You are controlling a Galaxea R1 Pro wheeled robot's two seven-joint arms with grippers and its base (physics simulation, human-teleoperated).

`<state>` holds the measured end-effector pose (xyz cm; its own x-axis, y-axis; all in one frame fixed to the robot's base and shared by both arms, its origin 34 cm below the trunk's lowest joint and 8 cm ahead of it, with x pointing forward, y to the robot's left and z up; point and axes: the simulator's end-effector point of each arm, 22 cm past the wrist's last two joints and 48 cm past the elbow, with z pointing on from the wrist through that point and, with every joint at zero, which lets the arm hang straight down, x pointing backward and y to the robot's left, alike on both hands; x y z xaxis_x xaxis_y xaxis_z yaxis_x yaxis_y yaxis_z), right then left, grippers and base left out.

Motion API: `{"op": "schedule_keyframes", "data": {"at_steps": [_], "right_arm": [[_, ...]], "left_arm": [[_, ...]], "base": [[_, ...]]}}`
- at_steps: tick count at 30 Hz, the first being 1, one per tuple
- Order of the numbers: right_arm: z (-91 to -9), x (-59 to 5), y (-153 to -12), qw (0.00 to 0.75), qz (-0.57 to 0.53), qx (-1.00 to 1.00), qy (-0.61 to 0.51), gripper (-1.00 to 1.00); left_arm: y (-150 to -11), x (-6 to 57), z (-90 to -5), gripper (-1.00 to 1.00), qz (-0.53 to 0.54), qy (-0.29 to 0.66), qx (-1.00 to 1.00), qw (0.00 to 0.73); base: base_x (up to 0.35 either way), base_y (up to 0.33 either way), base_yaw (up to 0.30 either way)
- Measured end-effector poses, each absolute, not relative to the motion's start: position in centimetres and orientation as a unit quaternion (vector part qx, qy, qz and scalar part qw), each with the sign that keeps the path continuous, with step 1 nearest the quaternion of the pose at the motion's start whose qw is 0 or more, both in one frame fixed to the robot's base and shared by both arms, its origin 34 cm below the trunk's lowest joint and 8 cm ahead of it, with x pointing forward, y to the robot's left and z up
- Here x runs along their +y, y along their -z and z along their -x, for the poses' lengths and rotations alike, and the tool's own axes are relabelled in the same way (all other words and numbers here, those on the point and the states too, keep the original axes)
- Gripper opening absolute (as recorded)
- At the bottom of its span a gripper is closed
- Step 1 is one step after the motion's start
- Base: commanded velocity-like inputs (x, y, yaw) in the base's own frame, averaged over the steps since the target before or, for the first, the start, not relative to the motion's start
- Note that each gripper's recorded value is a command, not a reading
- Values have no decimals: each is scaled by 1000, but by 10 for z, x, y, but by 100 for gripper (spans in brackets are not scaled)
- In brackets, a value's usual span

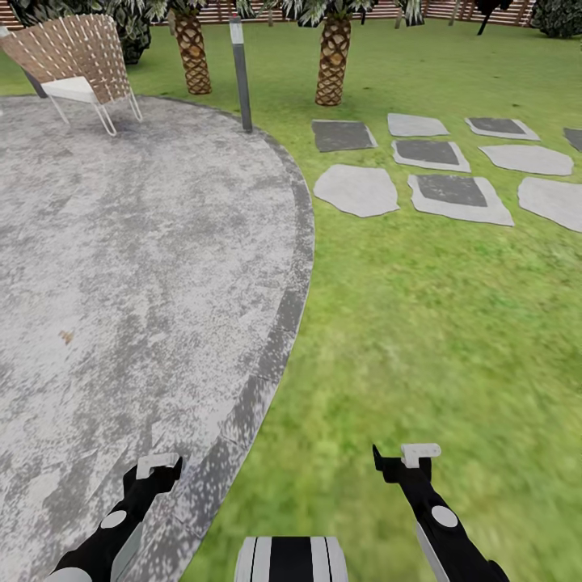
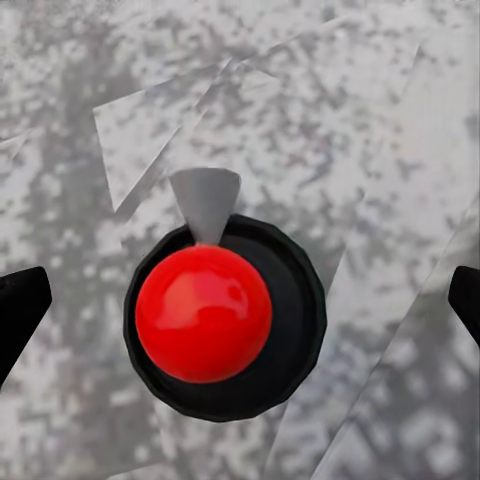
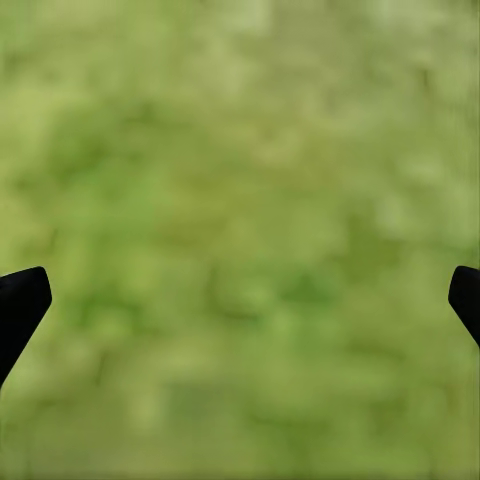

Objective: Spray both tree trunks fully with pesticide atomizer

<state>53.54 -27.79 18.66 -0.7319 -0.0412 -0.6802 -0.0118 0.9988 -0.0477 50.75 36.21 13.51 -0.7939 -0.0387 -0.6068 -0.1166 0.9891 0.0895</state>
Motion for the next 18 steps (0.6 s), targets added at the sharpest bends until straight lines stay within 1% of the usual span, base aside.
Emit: {"op": "schedule_keyframes", "data": {"at_steps": [18], "right_arm": [[-534,-278,-185,364,14,931,20,100]], "left_arm": [[-135,362,-508,100,42,-61,945,319]], "base": [[0,0,0]]}}
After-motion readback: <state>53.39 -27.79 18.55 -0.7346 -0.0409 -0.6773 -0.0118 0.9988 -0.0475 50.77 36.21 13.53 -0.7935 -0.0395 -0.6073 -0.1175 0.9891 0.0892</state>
